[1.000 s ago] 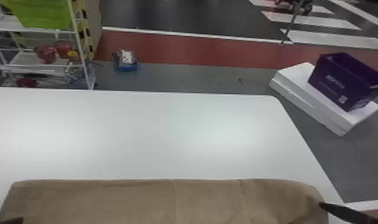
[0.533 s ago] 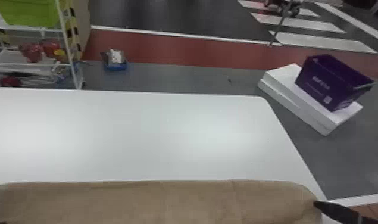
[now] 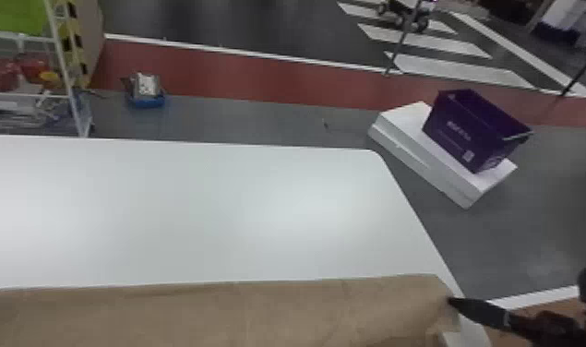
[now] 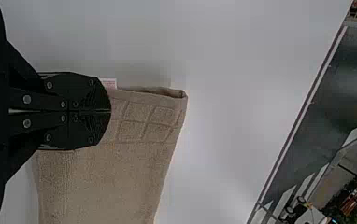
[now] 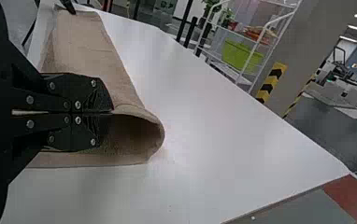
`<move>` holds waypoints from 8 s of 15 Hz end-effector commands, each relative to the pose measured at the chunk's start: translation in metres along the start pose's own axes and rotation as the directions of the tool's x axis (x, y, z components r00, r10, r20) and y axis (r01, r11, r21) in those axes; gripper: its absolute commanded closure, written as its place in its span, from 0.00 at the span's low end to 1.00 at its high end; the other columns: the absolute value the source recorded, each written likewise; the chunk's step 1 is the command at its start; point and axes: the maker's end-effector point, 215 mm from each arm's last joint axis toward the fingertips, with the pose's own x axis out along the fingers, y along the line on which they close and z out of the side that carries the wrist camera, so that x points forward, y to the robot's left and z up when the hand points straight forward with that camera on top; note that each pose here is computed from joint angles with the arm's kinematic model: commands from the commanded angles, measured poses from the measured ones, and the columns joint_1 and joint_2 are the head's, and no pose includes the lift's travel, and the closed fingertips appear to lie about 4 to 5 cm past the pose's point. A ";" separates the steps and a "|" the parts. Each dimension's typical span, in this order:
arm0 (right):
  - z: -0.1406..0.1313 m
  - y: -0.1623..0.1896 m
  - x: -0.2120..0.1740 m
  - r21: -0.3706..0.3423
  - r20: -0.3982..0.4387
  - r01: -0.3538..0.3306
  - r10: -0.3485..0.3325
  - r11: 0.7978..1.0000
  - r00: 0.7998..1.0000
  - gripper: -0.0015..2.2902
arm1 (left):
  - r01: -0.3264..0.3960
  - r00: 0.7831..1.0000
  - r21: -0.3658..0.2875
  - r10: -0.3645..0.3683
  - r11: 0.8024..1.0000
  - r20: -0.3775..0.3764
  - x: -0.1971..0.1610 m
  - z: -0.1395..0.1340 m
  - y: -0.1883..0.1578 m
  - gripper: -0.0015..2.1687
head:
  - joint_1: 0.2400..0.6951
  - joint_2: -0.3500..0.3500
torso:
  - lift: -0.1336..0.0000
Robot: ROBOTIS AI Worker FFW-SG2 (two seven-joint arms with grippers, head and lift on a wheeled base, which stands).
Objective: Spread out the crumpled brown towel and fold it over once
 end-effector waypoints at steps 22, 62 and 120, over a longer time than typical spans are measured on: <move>0.041 0.025 0.001 -0.286 0.096 0.124 -0.100 0.950 0.990 0.26 | 0.148 0.980 0.056 -0.154 0.987 0.126 -0.018 0.043 -0.063 0.86 | 1.00 0.01 | 0.08; 0.056 0.035 0.014 -0.344 0.159 0.059 -0.004 0.937 0.987 0.26 | -0.126 0.991 0.308 0.102 0.943 0.091 0.081 0.027 -0.029 0.87 | 1.00 0.00 | 0.08; -0.018 0.020 0.026 -0.229 -0.009 0.076 -0.080 0.970 0.997 0.00 | -0.005 0.997 0.174 -0.010 0.985 0.083 0.041 0.023 -0.041 0.87 | 1.00 0.16 | 0.08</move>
